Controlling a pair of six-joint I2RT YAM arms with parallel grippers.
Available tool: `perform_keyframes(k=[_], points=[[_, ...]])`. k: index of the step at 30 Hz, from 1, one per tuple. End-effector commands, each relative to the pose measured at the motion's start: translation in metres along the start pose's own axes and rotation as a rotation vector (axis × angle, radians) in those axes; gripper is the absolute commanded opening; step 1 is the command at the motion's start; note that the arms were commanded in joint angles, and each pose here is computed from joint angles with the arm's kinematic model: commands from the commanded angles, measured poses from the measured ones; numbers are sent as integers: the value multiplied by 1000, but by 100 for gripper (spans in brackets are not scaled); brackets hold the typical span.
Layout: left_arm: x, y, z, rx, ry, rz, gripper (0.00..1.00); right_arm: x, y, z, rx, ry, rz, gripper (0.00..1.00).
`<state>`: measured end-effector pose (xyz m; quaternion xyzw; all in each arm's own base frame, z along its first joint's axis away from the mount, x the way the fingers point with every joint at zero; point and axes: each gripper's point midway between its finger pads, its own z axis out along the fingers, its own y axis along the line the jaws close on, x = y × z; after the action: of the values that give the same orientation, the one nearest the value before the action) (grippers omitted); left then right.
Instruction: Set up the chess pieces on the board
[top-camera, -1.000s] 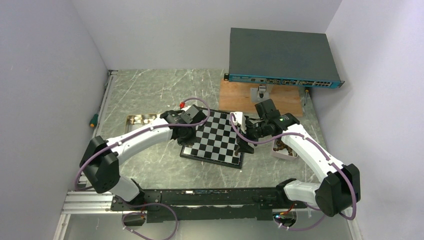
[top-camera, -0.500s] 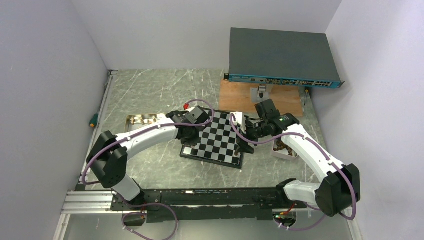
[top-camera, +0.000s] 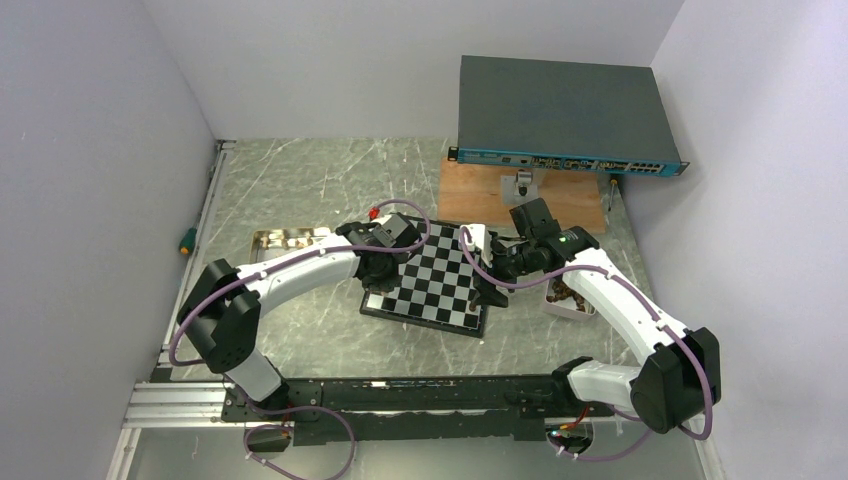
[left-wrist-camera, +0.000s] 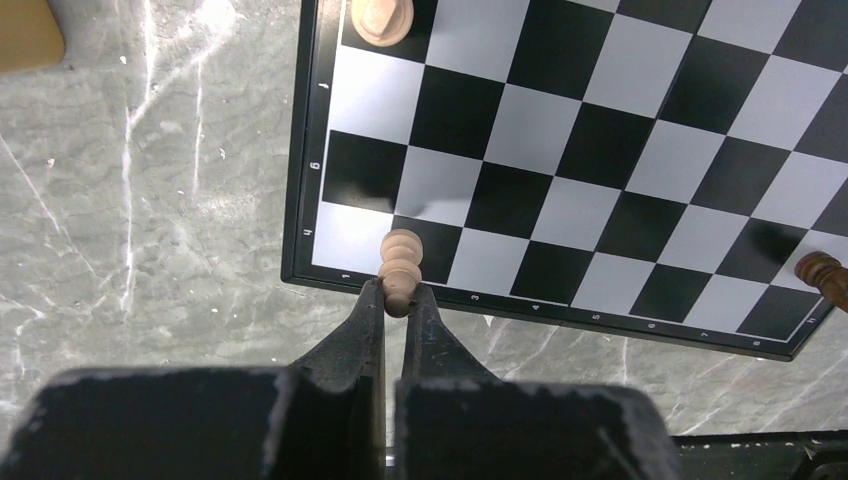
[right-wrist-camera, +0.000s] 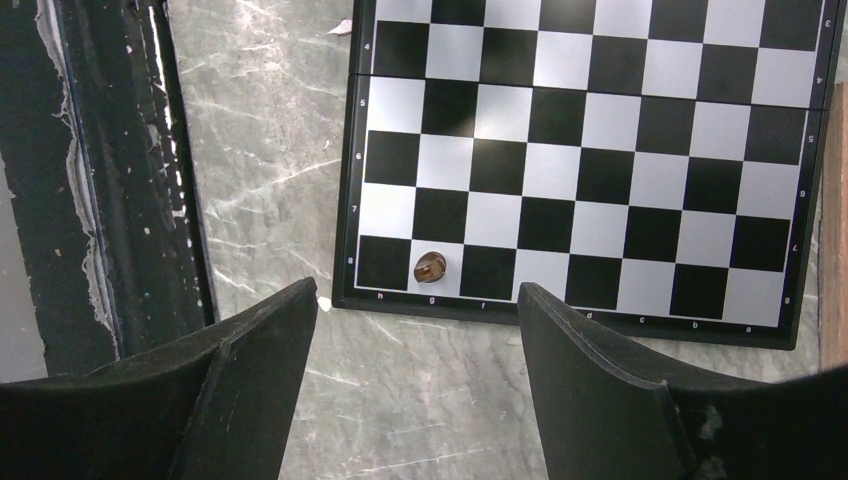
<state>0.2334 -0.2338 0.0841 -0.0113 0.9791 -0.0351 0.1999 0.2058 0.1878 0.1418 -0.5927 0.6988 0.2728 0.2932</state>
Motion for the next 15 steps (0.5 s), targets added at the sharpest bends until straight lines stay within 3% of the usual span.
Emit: perform_keyframes(k=[1, 15], points=[[-17, 0, -4, -11, -69, 24, 0, -6, -2, -3, 17, -27, -43, 76], [-39, 16, 1, -13, -105, 36, 2, -6, -3, -3, 18, -27, -41, 77]])
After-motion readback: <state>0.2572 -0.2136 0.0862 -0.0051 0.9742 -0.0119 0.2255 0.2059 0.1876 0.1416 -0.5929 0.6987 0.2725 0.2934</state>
